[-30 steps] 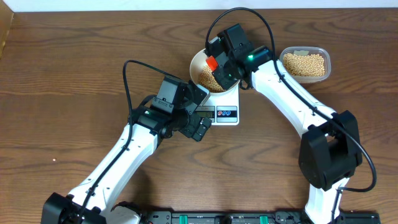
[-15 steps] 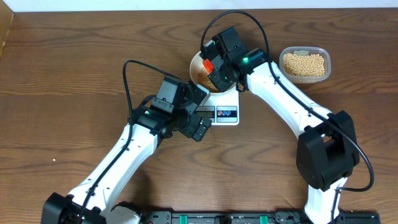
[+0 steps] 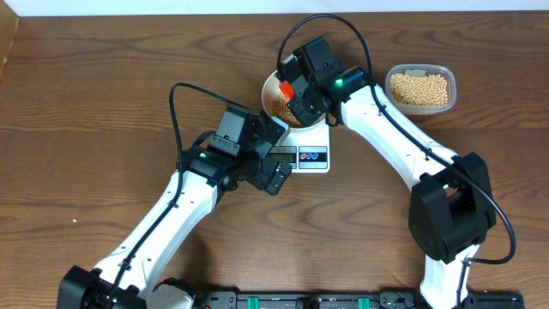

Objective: Scoop item into bowl and weigh 50g on scale
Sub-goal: 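Tilt the scoop over the bowl, shaking soybeans in gradually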

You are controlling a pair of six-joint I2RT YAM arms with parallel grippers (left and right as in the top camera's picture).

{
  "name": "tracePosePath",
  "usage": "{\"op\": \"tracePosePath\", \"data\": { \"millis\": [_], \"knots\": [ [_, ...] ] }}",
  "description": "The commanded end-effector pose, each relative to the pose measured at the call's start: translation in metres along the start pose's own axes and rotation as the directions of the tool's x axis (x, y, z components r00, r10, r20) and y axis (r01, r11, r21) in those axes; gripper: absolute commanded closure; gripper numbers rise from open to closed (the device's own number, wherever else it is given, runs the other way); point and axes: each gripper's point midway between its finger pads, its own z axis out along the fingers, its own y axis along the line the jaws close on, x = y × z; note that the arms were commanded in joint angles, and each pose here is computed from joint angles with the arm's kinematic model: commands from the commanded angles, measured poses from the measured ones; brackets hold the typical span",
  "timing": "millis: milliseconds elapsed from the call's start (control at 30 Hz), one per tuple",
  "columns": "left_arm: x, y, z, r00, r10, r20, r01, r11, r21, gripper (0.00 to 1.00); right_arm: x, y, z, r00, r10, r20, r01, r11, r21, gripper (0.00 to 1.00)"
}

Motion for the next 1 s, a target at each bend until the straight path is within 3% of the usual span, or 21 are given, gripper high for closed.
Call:
{"op": "tracePosePath", "data": {
  "millis": [0, 167, 667, 967],
  "knots": [
    [-0.002, 0.002, -0.004, 1.0, -0.001, 0.012, 0.002, 1.0, -0.01, 0.02, -0.005, -0.002, 0.005, 0.999, 0.052, 0.013, -0.052, 0.999, -0.009, 0.99],
    [-0.002, 0.002, -0.004, 1.0, -0.001, 0.012, 0.002, 1.0, -0.01, 0.02, -0.015, -0.008, 0.002, 0.992, 0.11, 0.057, -0.109, 0.994, -0.034, 0.99],
    [-0.002, 0.002, -0.004, 1.0, -0.001, 0.012, 0.002, 1.0, -0.01, 0.02, -0.031, -0.016, -0.022, 0.958, 0.252, 0.134, -0.205, 0.934, -0.292, 0.99],
    [-0.002, 0.002, -0.004, 1.0, -0.001, 0.012, 0.002, 1.0, -0.01, 0.02, -0.034, -0.025, -0.033, 0.952, 0.262, 0.156, -0.211, 0.935, -0.286, 0.99]
  ]
}}
